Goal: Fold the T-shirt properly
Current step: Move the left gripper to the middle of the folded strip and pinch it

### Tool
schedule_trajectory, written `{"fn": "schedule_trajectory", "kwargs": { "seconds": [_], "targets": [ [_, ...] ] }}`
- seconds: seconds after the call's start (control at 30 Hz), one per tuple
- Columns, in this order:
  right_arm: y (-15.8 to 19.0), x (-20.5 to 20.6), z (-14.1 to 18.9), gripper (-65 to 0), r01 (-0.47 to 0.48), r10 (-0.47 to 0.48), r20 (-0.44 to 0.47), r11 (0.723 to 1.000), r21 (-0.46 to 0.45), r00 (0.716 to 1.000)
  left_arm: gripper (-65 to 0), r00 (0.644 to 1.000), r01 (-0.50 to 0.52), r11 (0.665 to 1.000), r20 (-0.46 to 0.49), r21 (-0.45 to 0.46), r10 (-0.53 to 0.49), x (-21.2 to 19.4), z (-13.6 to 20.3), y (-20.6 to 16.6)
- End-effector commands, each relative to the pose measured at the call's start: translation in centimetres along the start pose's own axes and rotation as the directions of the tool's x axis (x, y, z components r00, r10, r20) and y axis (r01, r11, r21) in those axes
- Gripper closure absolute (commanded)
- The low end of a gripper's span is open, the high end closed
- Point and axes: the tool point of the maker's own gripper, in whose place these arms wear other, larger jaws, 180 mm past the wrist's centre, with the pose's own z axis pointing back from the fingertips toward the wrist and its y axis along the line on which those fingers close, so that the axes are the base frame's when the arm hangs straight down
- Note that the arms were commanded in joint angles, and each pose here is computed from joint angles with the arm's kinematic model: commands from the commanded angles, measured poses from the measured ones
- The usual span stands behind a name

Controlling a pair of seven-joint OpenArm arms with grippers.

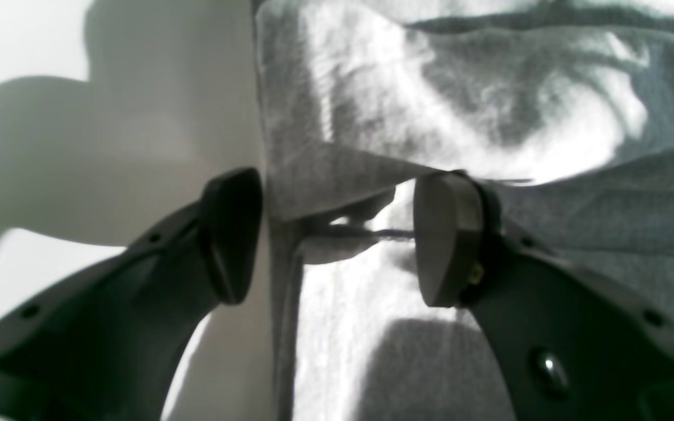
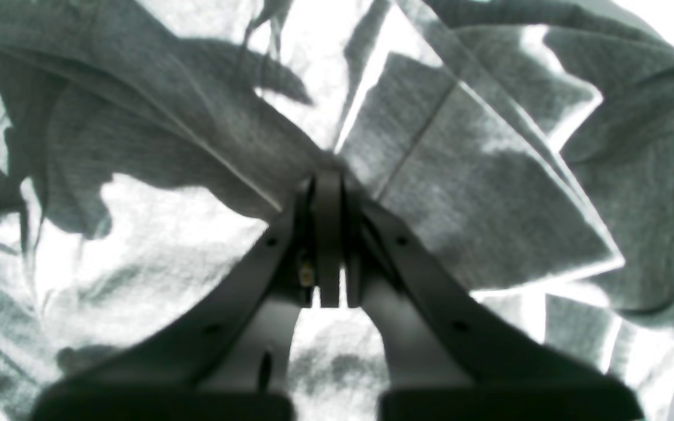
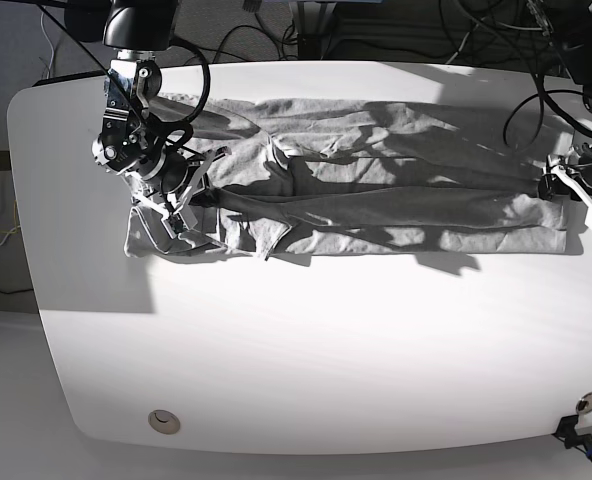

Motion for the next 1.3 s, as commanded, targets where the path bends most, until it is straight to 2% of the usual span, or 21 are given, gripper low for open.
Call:
{"fn": "schedule_trajectory", "kwargs": {
  "seconds": [0.0, 0.13, 0.2, 0.3, 0.4, 0.47, 0.57, 0.63, 0.9, 1.03, 1.27],
  "targets": [
    [-1.0, -1.2, 0.3, 0.0, -0.024, 0.021, -0.071, 0.999, -0.039, 0.997, -38.3, 0.999, 0.017, 1.000, -0.041, -0.022, -0.018, -0.7, -0.5, -0.9],
    [-1.0, -1.2, 0.3, 0.0, -0.024, 0.021, -0.071, 0.999, -0.039, 0.997, -37.7, 0.999, 0.005, 0.999, -0.038, -0.043, -0.007, -1.0, -1.1, -2.0],
    [-1.0, -1.2, 0.3, 0.0, -0.024, 0.021, -0.071, 0.999, -0.039, 0.997, -32.8, 0.999, 0.004, 0.999, -0.037, -0.042, -0.005, -0.9, -1.1, -1.9],
    [-1.0, -1.2, 0.3, 0.0, -0.024, 0.021, -0.071, 0.999, -0.039, 0.997, -20.7, 0.999, 0.003, 0.999, -0.036, -0.041, -0.004, -0.9, -1.1, -1.9],
    [-1.0, -1.2, 0.3, 0.0, -0.024, 0.021, -0.071, 0.999, -0.039, 0.997, -11.8, 0.999, 0.002, 0.999, -0.035, -0.041, -0.003, -0.9, -1.0, -1.9],
    [-0.9, -1.2, 0.2, 0.0, -0.021, 0.019, -0.071, 0.999, -0.037, 0.997, -9.0, 0.999, 0.003, 0.999, -0.033, -0.040, -0.004, -0.8, -1.0, -1.8],
    [-0.9, -1.2, 0.2, 0.0, -0.021, 0.019, -0.071, 0.999, -0.037, 0.997, -8.0, 1.000, 0.001, 0.999, -0.031, -0.039, -0.002, -0.8, -1.0, -1.8],
    [-0.9, -1.2, 0.2, 0.0, -0.021, 0.019, -0.071, 0.999, -0.037, 0.997, 0.0, 1.000, 0.001, 0.999, -0.030, -0.039, -0.002, -0.8, -1.0, -1.8],
    [-0.9, -1.2, 0.2, 0.0, -0.021, 0.019, -0.071, 0.999, -0.037, 0.997, 0.0, 1.000, 0.023, 0.999, -0.013, -0.028, -0.023, 0.1, -0.5, -1.7],
    [-0.9, -1.2, 0.2, 0.0, -0.021, 0.019, -0.071, 0.999, -0.037, 0.997, 0.0, 0.989, 0.144, 0.990, 0.026, 0.009, -0.144, 1.7, 1.7, -2.6],
    [-0.9, -1.2, 0.2, 0.0, -0.020, 0.018, -0.070, 0.999, -0.036, 0.997, 0.0, 0.954, 0.292, 0.955, 0.050, 0.046, -0.294, 5.0, 4.6, -7.0]
  ]
}}
